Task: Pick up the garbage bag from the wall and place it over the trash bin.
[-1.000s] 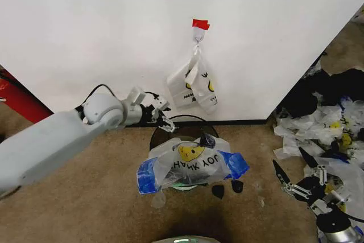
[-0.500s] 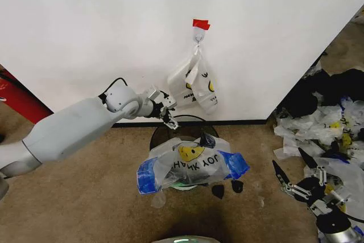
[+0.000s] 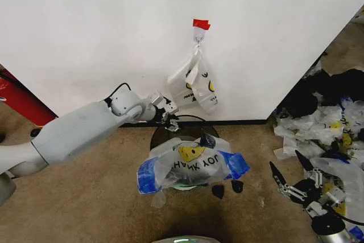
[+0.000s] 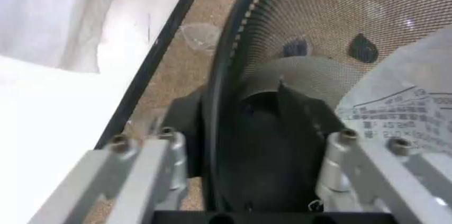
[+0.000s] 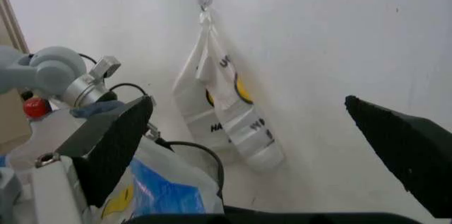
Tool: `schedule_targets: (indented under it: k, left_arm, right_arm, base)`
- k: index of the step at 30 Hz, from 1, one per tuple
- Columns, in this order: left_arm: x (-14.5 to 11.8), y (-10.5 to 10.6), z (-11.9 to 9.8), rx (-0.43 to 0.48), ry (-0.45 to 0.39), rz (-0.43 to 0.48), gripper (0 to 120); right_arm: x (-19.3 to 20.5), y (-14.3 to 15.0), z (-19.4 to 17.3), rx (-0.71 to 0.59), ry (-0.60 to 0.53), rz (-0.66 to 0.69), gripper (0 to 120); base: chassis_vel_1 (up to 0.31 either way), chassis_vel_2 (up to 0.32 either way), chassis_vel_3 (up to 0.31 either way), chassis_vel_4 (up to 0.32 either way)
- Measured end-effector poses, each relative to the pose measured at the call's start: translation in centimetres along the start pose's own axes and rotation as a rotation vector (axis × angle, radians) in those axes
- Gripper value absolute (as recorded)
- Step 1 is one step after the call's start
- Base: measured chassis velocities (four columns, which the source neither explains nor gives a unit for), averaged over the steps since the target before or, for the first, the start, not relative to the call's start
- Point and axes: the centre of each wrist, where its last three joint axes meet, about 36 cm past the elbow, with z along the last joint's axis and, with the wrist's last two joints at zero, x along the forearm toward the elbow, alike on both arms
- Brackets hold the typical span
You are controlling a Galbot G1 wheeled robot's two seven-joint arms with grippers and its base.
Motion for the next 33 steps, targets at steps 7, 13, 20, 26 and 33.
schedule_targets:
  k: [7, 13, 20, 26, 33]
  left_arm:
    - [-0.3, 0.2, -0.3, 0.029, 0.007, 0.004, 10]
    - [0.1, -0.1, -0.2, 0.026, 0.002, -0.011, 1]
    - [1.6, -1.1, -0.6, 0.080, -0.040, -0.082, 1]
    - [4.9, -3.7, -0.7, 0.240, -0.118, -0.207, 1]
    - [8.0, -7.0, 1.3, 0.395, -0.177, -0.243, 1]
  right_arm:
    - [0.2, 0.0, 0.1, 0.006, 0.004, -0.006, 100]
    - [0.0, -0.2, 0.1, 0.010, 0.003, -0.012, 100]
    - [-0.4, 0.1, 0.1, 0.009, 0.000, -0.019, 100]
    - [-0.9, -0.3, 0.0, 0.013, 0.001, -0.027, 100]
    - [-1.2, -0.3, 0.1, 0.012, 0.005, -0.036, 100]
  base:
    - [0.000, 0.000, 0.000, 0.000]
    - [0.000, 0.000, 0.000, 0.000]
    - [0.000, 0.000, 0.000, 0.000]
    - [0.000, 0.000, 0.000, 0.000]
    - [0.000, 0.000, 0.000, 0.000]
